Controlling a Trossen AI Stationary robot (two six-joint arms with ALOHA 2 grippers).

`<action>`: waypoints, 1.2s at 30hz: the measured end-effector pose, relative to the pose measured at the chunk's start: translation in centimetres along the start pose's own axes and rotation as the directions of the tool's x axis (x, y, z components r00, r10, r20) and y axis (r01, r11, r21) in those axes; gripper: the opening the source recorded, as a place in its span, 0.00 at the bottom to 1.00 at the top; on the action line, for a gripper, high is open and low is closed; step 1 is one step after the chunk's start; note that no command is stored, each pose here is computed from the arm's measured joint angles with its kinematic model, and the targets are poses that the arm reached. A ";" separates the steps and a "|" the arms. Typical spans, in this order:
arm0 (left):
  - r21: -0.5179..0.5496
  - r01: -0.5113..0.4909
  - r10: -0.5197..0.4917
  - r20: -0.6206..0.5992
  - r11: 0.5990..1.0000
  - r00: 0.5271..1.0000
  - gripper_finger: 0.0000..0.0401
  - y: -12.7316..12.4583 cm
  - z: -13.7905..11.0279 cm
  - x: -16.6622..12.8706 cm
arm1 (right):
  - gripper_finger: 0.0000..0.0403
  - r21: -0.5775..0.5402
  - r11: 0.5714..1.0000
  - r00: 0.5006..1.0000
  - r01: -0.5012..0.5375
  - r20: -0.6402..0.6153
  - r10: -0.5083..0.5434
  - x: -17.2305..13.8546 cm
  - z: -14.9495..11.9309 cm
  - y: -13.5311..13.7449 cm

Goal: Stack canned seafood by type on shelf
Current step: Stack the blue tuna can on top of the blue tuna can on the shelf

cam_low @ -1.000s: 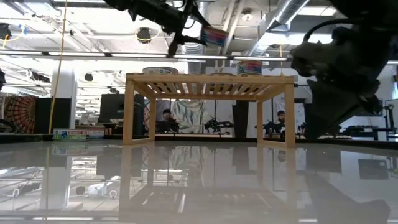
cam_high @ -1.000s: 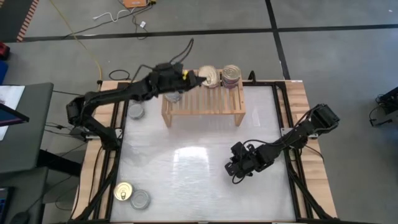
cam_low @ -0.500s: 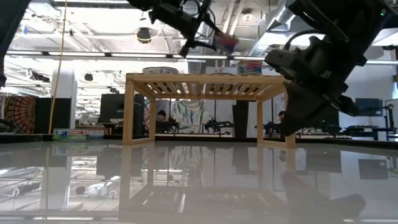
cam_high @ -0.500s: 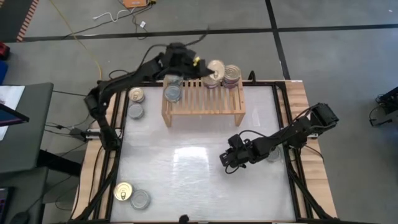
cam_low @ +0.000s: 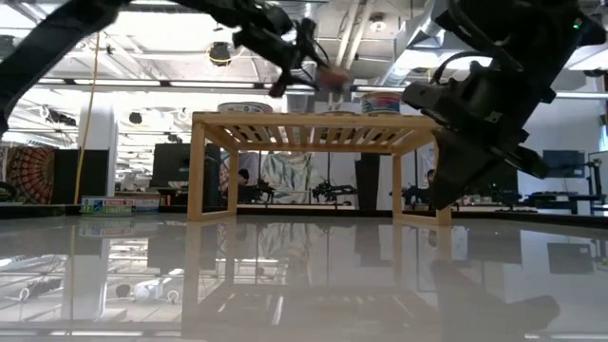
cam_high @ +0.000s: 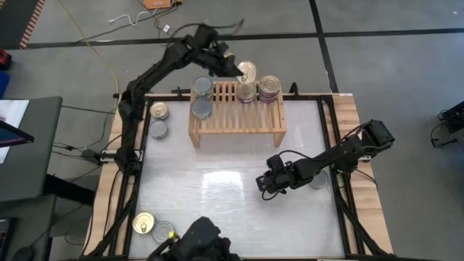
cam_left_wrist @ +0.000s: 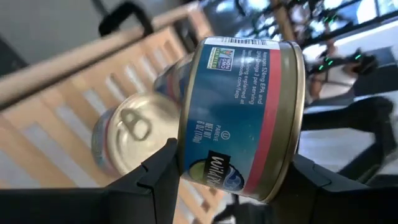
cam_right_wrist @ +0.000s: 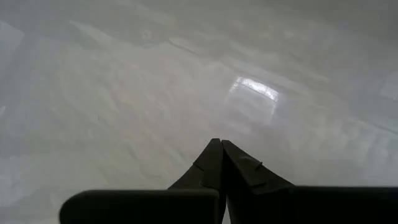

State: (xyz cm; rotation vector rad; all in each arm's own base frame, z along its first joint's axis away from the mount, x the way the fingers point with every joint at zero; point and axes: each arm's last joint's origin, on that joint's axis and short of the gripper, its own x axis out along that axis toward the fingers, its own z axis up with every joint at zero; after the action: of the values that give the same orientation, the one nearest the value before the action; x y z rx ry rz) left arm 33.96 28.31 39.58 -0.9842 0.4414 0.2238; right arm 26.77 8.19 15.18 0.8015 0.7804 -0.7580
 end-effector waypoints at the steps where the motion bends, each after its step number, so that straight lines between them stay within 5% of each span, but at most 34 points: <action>1: -0.005 -0.009 0.009 -0.016 1.000 1.000 0.47 0.5 0.0 0.5 | 0.08 0.004 1.000 1.000 0.002 0.001 -0.002 0.1 0.1 0.0; 11: 0.076 -0.089 0.097 -0.107 0.993 0.990 0.47 1.7 -1.1 1.4 | 0.08 0.039 0.999 1.000 0.030 -0.003 -0.030 0.3 0.6 -0.4; 18: 0.129 -0.196 0.204 -0.057 0.972 0.977 0.47 1.4 -1.4 1.8 | 0.08 0.052 0.998 0.999 0.036 0.005 -0.037 0.6 1.2 -0.5; 36: 0.001 -0.198 0.198 -0.060 0.980 0.978 0.51 1.0 -1.6 2.2 | 0.08 0.049 0.998 0.999 0.038 0.005 -0.039 0.6 1.2 -0.5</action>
State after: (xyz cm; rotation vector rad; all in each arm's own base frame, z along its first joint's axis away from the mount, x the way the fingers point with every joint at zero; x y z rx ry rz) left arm 35.08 27.48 37.05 -0.9539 0.5954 0.3756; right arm 26.97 6.82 15.09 0.8294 0.7764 -0.8158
